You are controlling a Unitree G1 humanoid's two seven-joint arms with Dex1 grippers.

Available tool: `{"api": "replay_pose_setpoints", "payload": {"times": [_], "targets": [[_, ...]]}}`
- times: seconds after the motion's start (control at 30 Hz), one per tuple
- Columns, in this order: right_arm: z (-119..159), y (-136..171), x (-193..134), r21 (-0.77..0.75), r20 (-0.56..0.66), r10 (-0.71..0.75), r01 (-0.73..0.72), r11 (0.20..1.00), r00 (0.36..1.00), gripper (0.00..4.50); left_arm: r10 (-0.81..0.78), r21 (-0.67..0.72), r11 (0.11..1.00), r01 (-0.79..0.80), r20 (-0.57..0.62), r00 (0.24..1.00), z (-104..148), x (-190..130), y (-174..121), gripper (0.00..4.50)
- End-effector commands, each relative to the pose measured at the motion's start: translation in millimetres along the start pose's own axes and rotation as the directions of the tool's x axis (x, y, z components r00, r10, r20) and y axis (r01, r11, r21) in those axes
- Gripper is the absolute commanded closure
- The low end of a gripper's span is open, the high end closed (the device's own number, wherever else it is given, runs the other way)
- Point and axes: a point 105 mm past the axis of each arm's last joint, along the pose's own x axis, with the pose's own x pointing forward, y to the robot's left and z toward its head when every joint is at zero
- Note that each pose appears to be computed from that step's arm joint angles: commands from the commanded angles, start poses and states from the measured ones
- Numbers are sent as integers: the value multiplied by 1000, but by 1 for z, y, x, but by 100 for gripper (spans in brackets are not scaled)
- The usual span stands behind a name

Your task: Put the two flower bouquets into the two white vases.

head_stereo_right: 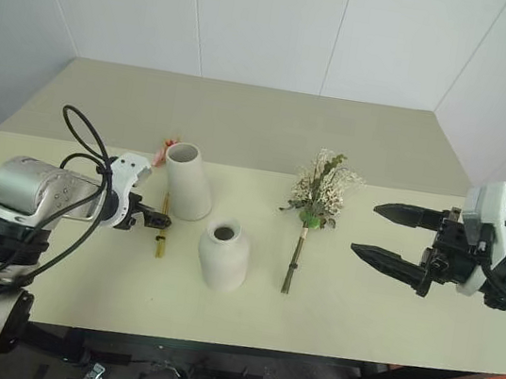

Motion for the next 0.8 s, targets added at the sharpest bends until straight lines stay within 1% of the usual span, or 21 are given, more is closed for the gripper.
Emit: {"api": "replay_pose_setpoints", "payload": {"times": [0.03,0.07,0.17,0.37,0.53,0.6,0.7,0.8], "targets": [[21,1,-7,-67,35,18,-16,998,999,1,32,-1,999,-32,33,999,10,4,3,0],[21,1,-8,-67,34,21,-18,998,999,1,33,-8,999,-33,27,999,9,6,3,0],[21,0,-8,-72,22,28,-26,997,999,0,52,-30,998,-52,17,998,7,11,6,59],[22,1,-11,-76,8,45,-45,996,999,0,88,-66,994,-86,21,996,2,5,19,238],[20,0,-11,-72,0,60,-60,996,998,0,158,-126,980,-152,43,986,-3,-9,41,400],[18,0,-10,-70,0,64,-64,995,998,0,196,-147,972,-186,57,979,-5,-16,49,449],[16,-1,-9,-68,-2,67,-67,995,998,0,230,-164,963,-215,75,970,-6,-23,56,449],[14,-2,-7,-67,-3,69,-69,995,998,0,248,-174,960,-220,162,955,1,-33,60,449]]}}
